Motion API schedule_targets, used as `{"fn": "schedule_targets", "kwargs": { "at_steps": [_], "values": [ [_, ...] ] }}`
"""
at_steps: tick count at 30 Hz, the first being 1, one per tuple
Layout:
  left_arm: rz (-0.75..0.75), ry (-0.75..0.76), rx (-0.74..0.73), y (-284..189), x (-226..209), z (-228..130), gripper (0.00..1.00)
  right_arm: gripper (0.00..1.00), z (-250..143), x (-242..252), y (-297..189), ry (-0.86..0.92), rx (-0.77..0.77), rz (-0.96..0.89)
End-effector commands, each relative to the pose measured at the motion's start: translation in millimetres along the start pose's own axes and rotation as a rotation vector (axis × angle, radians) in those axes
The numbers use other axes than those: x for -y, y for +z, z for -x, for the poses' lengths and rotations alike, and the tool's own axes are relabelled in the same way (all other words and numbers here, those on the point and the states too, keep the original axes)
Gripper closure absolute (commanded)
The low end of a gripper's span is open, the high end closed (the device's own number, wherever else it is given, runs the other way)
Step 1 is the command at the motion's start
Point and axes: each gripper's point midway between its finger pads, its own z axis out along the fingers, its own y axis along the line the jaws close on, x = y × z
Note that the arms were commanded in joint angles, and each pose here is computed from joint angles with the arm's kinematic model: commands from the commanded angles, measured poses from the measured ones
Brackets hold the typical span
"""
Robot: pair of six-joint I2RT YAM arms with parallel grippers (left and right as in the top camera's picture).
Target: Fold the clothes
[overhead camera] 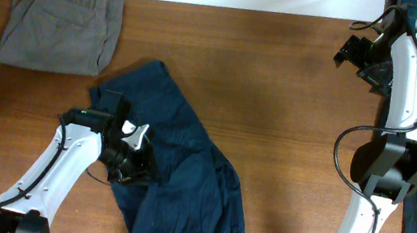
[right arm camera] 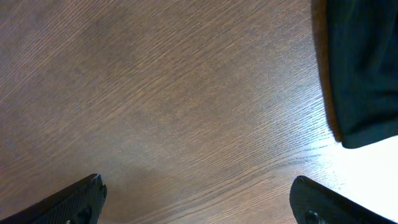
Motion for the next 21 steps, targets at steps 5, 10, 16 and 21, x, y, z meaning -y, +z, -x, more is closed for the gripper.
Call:
{"fn": "schedule_targets", "kwargs": {
  "at_steps": [5, 10, 16, 21],
  "values": [
    [0.074, 0.015, 0.017, -8, -8, -2, 0.18, 0.01, 2, -1, -19, 0.003, 0.037, 0.016],
    [0.147, 0.010, 0.025, -10, -21, -2, 0.01, 0.01, 2, -1, -19, 0.004, 0.037, 0.016],
    [0.244, 0.021, 0.045, -23, -30, 1, 0.01, 0.01, 5, -3, -19, 0.004, 0.050, 0.024],
    [0.313, 0.044, 0.117, -53, -27, 3, 0.01, 0.01, 17, -9, -20, 0.002, 0.100, 0.048]
  ]
}}
